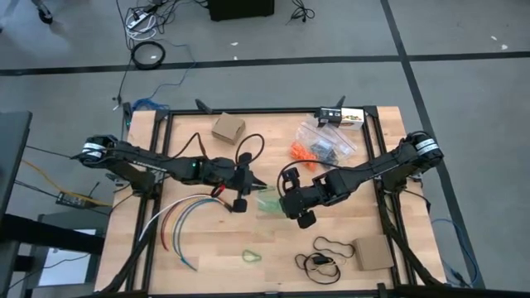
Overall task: Sort rubber bands
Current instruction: Put the green rubber band into the transparent zip bag
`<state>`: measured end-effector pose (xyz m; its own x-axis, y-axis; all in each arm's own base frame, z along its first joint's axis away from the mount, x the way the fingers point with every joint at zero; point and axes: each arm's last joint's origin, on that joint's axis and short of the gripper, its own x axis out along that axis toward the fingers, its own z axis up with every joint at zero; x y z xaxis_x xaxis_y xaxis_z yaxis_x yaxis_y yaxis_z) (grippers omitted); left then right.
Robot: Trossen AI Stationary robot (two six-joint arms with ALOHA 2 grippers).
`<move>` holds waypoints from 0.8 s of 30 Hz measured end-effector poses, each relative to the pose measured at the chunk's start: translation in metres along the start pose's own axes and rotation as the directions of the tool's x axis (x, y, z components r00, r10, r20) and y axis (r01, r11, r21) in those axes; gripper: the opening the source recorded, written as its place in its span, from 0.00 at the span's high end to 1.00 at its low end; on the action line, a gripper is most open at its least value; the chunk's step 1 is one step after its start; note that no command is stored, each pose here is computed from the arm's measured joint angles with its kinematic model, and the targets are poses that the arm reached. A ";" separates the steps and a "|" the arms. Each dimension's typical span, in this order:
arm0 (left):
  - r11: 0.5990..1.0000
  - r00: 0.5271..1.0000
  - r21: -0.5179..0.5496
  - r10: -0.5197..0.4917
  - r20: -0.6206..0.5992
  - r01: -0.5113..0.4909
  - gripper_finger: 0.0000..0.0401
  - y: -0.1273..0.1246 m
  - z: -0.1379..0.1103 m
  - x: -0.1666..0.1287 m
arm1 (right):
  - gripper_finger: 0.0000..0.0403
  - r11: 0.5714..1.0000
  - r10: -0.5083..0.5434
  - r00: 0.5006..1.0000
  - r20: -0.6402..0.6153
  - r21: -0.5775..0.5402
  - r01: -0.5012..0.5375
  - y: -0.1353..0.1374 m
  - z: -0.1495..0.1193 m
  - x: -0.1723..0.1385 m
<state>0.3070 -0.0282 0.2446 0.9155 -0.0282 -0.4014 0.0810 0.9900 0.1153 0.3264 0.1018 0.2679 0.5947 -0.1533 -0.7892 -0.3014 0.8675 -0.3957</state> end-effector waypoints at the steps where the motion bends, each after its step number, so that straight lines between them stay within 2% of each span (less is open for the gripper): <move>1: 1.000 1.000 -0.001 -0.001 -0.008 0.001 0.87 0.000 -0.001 0.000 | 1.00 1.000 0.000 1.000 0.000 0.000 0.000 0.000 0.000 0.000; 9: 0.999 0.991 -0.051 0.013 -0.131 -0.020 0.49 0.002 0.009 -0.004 | 1.00 1.000 0.000 1.000 0.000 0.000 0.000 0.000 0.000 0.000; 12: 0.999 0.991 -0.045 0.013 -0.134 -0.019 0.41 0.001 0.026 -0.010 | 1.00 1.000 0.000 1.000 -0.001 -0.001 0.000 0.000 0.000 0.000; 17: 0.999 0.966 -0.003 -0.050 -0.255 0.051 0.41 -0.016 0.045 -0.024 | 1.00 1.000 0.003 1.000 -0.016 -0.006 -0.004 0.000 -0.002 0.000; 21: 0.977 0.916 -0.033 -0.211 -0.342 0.213 0.46 -0.046 0.042 -0.034 | 1.00 1.000 0.004 1.000 -0.020 -0.002 -0.005 0.000 -0.002 0.000; 24: 0.958 0.886 -0.060 -0.284 -0.367 0.282 0.48 -0.072 0.038 -0.040 | 1.00 1.000 0.004 1.000 -0.020 -0.003 -0.005 0.000 -0.002 0.000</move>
<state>0.2791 -0.1036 0.2866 0.6432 -0.2555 -0.7218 0.3120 0.9483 -0.0576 0.3247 0.1012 0.2667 0.5781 -0.1590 -0.8003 -0.3065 0.8666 -0.3936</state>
